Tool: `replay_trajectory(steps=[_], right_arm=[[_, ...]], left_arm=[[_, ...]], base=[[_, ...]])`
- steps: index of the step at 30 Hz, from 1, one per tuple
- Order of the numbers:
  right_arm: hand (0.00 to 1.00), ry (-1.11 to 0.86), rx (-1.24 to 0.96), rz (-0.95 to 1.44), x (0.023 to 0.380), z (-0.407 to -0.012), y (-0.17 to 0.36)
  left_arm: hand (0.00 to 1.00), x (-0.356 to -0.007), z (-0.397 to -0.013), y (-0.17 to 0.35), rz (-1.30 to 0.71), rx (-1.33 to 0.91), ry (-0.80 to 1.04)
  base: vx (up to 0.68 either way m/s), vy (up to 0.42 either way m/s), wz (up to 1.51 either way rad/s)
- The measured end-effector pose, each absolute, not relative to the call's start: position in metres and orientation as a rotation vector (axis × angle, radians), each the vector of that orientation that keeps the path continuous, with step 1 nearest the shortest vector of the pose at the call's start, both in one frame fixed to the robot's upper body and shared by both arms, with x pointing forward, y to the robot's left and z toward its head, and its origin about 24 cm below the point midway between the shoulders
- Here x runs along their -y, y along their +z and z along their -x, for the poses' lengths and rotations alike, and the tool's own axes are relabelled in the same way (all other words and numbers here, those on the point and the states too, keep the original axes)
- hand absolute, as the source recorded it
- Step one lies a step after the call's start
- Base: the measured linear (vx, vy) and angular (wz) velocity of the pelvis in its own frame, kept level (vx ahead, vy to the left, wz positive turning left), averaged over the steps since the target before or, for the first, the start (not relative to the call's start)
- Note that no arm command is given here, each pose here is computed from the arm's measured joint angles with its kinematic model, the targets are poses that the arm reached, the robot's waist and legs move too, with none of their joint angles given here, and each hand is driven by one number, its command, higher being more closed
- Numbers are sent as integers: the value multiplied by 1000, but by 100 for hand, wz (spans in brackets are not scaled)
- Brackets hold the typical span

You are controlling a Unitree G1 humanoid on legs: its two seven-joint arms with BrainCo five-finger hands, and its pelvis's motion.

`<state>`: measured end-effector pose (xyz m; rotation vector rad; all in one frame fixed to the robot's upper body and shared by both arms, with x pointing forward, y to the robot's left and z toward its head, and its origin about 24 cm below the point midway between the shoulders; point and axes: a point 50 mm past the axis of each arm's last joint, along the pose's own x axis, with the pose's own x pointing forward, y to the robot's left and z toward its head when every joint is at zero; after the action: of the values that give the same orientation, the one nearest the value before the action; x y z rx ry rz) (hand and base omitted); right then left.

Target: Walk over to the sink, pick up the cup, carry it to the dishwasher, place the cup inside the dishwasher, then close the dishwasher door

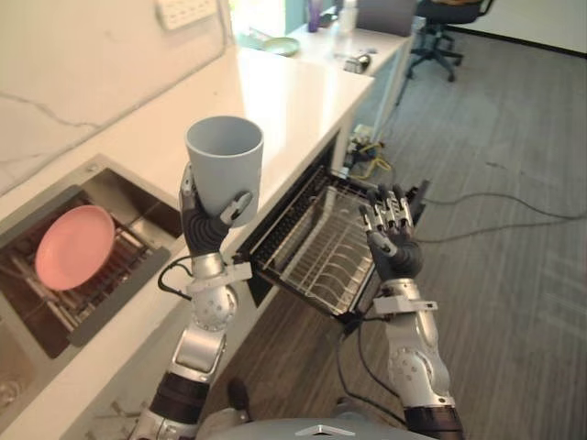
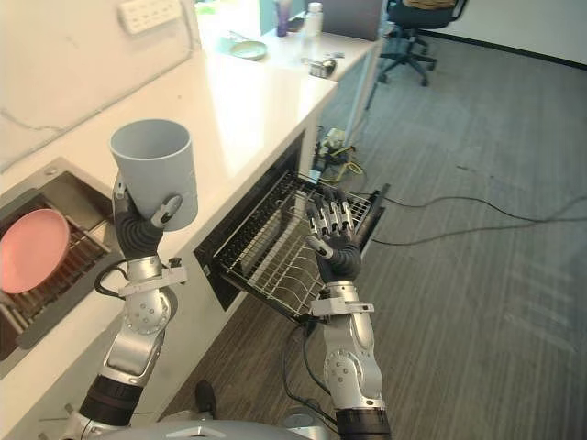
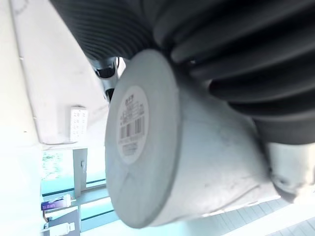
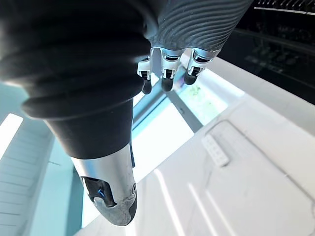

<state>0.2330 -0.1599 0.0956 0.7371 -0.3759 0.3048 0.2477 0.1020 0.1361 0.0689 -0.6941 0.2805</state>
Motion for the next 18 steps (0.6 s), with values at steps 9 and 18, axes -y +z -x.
replay_trajectory(steps=[9, 18], right_arm=[[0, 569, 309, -812, 141, -229, 103], [0, 510, 361, -843, 130, -236, 118]], left_arm=[[100, -74, -249, 135, -431, 793, 268], [100, -77, -248, 127, -555, 820, 469]], base=[[-33, 6, -9], [1, -2, 7]])
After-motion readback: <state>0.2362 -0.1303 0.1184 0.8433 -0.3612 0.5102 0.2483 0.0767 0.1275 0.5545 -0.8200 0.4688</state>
